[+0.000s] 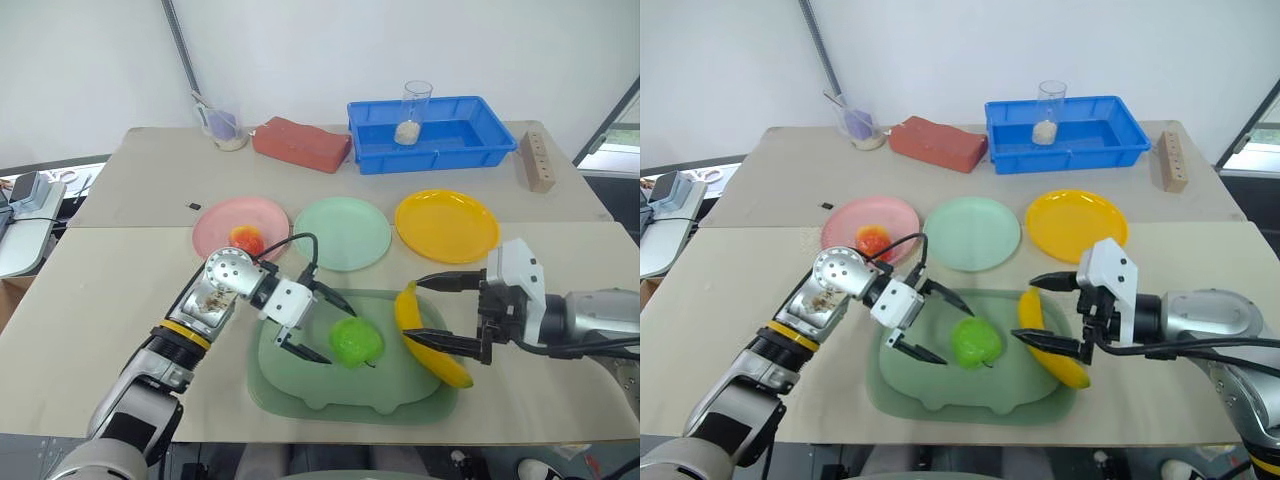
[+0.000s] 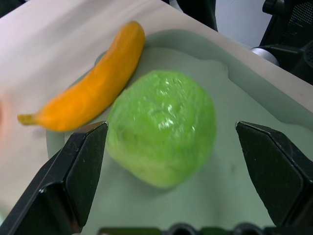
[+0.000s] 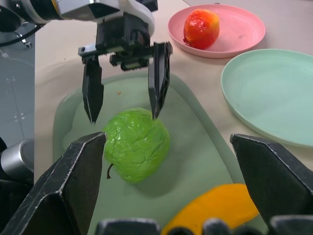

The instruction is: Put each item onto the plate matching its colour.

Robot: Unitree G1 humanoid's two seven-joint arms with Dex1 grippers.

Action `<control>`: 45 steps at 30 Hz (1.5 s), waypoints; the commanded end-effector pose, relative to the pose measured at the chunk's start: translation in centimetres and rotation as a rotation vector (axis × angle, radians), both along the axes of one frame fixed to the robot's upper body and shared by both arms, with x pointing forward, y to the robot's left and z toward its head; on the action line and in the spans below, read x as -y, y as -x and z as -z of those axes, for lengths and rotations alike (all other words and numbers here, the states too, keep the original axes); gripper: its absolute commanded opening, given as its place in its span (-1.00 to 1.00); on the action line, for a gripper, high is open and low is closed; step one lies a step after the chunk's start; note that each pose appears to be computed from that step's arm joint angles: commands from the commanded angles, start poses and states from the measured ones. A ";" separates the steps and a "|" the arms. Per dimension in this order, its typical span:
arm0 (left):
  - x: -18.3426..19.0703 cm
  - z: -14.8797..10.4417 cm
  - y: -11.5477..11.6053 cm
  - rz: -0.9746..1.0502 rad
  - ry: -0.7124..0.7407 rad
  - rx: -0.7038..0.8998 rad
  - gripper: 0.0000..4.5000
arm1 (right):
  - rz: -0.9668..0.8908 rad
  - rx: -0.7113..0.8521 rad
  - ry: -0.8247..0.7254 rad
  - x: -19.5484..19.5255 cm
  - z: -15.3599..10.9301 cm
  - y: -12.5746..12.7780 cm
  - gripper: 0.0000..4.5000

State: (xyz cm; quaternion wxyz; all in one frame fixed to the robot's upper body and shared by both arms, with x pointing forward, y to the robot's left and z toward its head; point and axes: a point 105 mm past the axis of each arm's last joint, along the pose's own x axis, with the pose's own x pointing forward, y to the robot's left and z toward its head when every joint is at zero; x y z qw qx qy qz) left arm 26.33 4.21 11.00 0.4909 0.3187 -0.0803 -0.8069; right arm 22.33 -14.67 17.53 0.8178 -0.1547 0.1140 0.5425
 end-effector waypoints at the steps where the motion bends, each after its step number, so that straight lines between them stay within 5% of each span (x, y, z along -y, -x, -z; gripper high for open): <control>1: 0.7 0.0 -0.1 0.023 0.000 0.045 0.98 | -0.019 0.040 0.006 -0.1 -0.8 0.6 1.00; 12: 2.6 1.6 -0.8 0.021 0.007 0.092 0.98 | -0.089 -0.029 0.055 -0.2 0.3 2.3 1.00; 35: 2.5 1.1 -1.7 -0.046 0.033 0.071 0.98 | -0.097 -0.006 0.046 -0.4 0.0 1.5 1.00; 40: 2.3 0.9 -1.5 -0.035 0.036 0.051 0.42 | -0.096 -0.001 0.042 -0.5 -0.1 1.3 1.00; 45: 2.3 0.9 -1.6 -0.042 0.035 0.046 0.33 | -0.094 0.000 0.037 -0.5 -0.1 1.3 1.00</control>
